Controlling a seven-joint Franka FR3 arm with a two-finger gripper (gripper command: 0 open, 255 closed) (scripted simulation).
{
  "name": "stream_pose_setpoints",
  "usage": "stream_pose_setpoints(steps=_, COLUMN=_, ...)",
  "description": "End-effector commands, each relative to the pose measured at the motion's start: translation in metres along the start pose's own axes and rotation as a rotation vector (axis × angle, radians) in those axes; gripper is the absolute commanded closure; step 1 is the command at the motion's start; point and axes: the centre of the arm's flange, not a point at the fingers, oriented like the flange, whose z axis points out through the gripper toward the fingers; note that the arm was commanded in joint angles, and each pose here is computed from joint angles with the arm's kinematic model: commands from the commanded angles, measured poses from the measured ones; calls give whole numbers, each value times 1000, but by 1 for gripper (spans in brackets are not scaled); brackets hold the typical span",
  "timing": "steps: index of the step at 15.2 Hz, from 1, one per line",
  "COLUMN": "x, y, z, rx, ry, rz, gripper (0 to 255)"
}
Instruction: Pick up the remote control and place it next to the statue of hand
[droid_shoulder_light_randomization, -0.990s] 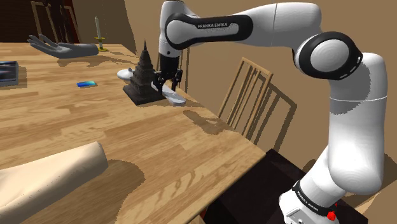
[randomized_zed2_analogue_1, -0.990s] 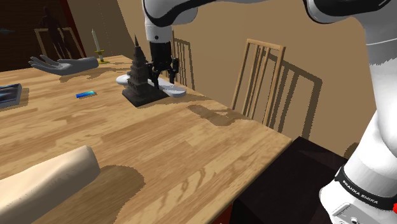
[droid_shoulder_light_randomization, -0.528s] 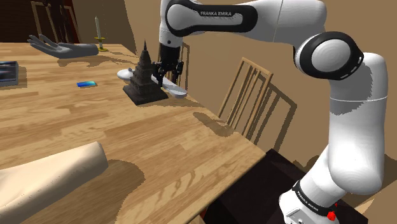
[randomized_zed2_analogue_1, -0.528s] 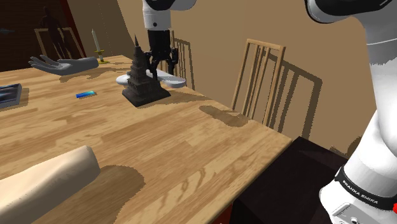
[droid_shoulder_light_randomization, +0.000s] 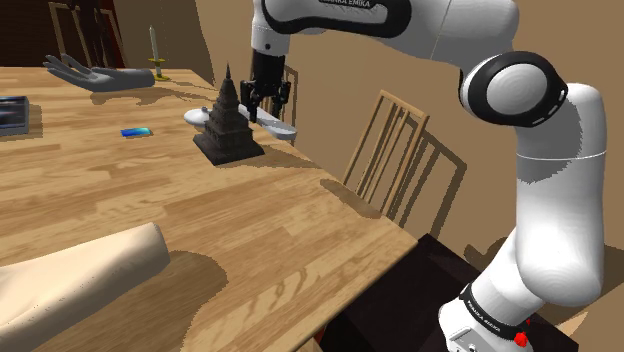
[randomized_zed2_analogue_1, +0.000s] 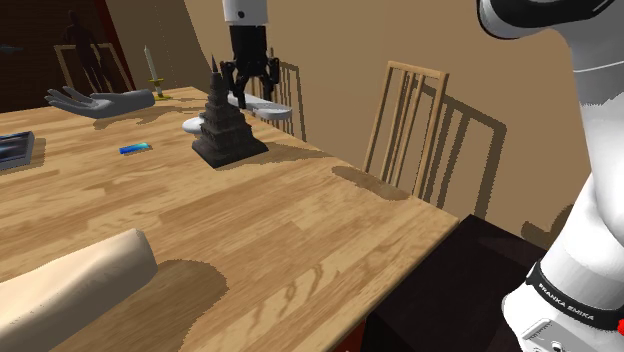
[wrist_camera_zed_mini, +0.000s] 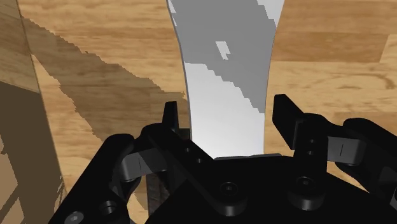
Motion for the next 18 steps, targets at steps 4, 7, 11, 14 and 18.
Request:
stream_pose_setpoints(steps=4, x=-22, y=-17, z=-14, rx=0, ry=0, rz=0, gripper=255)
stream_pose_setpoints(steps=7, x=-55, y=-40, z=-14, rx=0, ry=0, rz=0, gripper=255)
stream_pose_setpoints(steps=11, x=-98, y=-70, z=-13, rx=0, ry=0, rz=0, gripper=255)
stream_pose_setpoints(steps=14, x=-130, y=-93, z=-13, rx=0, ry=0, rz=0, gripper=255)
stream_pose_setpoints(steps=18, x=-173, y=-124, z=-12, rx=0, ry=0, rz=0, gripper=255)
